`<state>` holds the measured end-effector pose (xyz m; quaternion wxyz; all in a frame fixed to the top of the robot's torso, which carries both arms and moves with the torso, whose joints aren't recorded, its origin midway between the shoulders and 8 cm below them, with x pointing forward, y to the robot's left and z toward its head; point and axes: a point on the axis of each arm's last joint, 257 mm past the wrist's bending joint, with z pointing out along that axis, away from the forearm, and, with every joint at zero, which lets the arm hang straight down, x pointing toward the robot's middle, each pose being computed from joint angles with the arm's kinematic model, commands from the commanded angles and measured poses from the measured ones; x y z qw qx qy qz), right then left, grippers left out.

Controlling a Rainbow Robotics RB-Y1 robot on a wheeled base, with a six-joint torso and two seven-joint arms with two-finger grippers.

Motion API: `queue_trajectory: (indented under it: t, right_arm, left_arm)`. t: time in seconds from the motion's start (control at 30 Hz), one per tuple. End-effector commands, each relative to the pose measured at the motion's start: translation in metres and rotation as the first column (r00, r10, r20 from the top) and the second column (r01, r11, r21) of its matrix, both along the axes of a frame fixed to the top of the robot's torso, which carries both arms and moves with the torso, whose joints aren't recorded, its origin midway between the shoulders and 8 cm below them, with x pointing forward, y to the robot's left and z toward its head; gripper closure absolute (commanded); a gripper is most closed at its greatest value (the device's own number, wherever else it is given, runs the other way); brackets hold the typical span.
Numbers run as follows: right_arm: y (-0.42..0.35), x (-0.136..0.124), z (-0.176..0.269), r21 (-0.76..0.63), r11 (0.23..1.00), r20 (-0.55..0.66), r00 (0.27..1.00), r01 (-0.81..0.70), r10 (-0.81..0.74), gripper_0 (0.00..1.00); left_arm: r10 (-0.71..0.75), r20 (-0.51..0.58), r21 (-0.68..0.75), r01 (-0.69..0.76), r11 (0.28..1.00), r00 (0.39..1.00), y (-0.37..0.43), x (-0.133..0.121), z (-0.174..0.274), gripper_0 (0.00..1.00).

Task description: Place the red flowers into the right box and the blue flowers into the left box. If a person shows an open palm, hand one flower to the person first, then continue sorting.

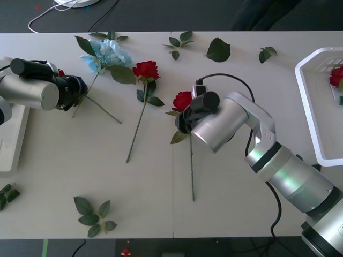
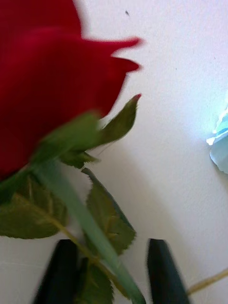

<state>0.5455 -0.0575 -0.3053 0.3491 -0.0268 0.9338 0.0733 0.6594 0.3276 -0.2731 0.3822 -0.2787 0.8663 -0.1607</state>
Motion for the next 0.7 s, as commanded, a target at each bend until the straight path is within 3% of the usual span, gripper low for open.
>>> queue_trajectory:
  t: [0.03,0.37,0.4,0.47,0.5,0.7]
  right_arm:
    - [0.03,0.01,0.015,-0.021,0.997,0.066,0.995,-0.08,0.081,0.0]
    - [0.038,0.015,0.0,-0.045,0.992,0.101,0.987,-0.119,0.123,0.0]
    - [0.038,0.015,0.0,-0.05,0.992,0.105,0.987,-0.12,0.125,0.13]
    - [0.038,0.014,-0.001,-0.052,0.991,0.105,0.986,-0.121,0.126,0.93]
    - [0.038,0.014,-0.001,-0.051,0.991,0.105,0.987,-0.12,0.125,1.0]
    - [0.038,0.015,-0.001,-0.053,0.991,0.106,0.986,-0.121,0.126,1.0]
  left_arm:
    - [-0.091,0.05,0.052,0.088,0.995,0.995,-0.027,0.016,0.022,1.0]
    - [-0.102,0.068,0.091,0.095,0.991,0.992,-0.02,0.021,0.035,1.0]
    - [-0.1,0.073,0.094,0.093,0.991,0.992,-0.017,0.022,0.038,1.0]
    - [-0.103,0.101,0.119,0.09,0.989,0.99,-0.007,0.029,0.057,1.0]
    - [-0.111,0.113,0.139,0.094,0.986,0.987,-0.002,0.032,0.065,1.0]
    - [-0.13,0.146,0.197,0.1,0.975,0.981,0.024,0.043,0.13,1.0]
